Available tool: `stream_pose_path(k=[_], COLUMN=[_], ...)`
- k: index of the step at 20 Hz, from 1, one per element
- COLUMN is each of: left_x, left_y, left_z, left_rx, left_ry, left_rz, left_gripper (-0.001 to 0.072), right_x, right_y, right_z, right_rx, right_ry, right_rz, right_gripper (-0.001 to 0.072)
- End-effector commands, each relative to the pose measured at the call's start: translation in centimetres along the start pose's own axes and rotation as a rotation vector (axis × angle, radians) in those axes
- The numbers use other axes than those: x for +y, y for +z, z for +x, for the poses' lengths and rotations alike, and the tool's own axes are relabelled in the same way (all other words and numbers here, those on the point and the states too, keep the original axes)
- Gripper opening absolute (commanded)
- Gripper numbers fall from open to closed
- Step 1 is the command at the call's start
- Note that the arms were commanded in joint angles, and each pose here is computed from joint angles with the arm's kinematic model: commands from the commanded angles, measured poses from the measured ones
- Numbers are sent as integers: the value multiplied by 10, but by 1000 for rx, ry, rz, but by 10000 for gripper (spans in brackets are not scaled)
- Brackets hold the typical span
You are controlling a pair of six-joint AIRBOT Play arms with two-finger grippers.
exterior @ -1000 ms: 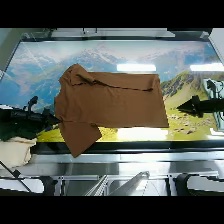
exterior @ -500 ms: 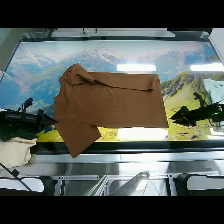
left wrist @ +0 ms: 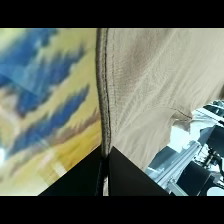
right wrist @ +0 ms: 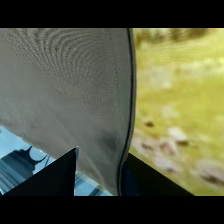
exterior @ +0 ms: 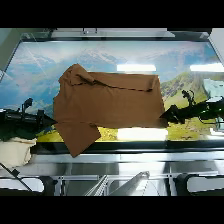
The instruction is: Fold the shirts.
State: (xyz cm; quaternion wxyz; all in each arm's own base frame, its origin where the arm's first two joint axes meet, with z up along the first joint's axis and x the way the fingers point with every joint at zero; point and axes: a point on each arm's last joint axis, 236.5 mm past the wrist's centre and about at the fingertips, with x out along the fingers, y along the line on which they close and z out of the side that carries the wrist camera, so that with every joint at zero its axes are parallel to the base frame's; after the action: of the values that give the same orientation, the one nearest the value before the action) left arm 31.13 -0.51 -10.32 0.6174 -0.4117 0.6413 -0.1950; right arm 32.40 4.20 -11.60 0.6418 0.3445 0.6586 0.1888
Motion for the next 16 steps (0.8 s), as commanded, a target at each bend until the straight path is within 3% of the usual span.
stream_pose_path(k=[1,2,3,4,5,6,7,12,16], left_x=[0,0,0,-1,-1,-1,-3,-85,-247], left_y=[0,0,0,0,1,0,1,9,-13], left_z=[0,-1,0,0,-1,0,0,-32,-137], left_rx=[-1,0,0,-1,-2,-2,-4,-46,-245], left_ry=[0,0,-1,-1,-1,-2,-10,-257,-553], left_rz=[2,2,2,2,2,2,1,126,568], left_gripper=[18,18,17,18,18,17,18,17,17], right_x=[1,2,4,6,8,10,11,89,223], right_y=[-6,-7,-10,-14,-17,-19,-20,11,36], right_z=[-2,-2,-2,-2,-3,-3,-3,-38,-164], right_rx=[21,26,38,54,68,79,81,-84,-432], right_ry=[18,22,30,40,51,58,64,294,421], right_rz=[-15,-14,-15,-18,-26,-25,-25,-127,-464], right_gripper=[361,359,300,158,107,100,17,15,14])
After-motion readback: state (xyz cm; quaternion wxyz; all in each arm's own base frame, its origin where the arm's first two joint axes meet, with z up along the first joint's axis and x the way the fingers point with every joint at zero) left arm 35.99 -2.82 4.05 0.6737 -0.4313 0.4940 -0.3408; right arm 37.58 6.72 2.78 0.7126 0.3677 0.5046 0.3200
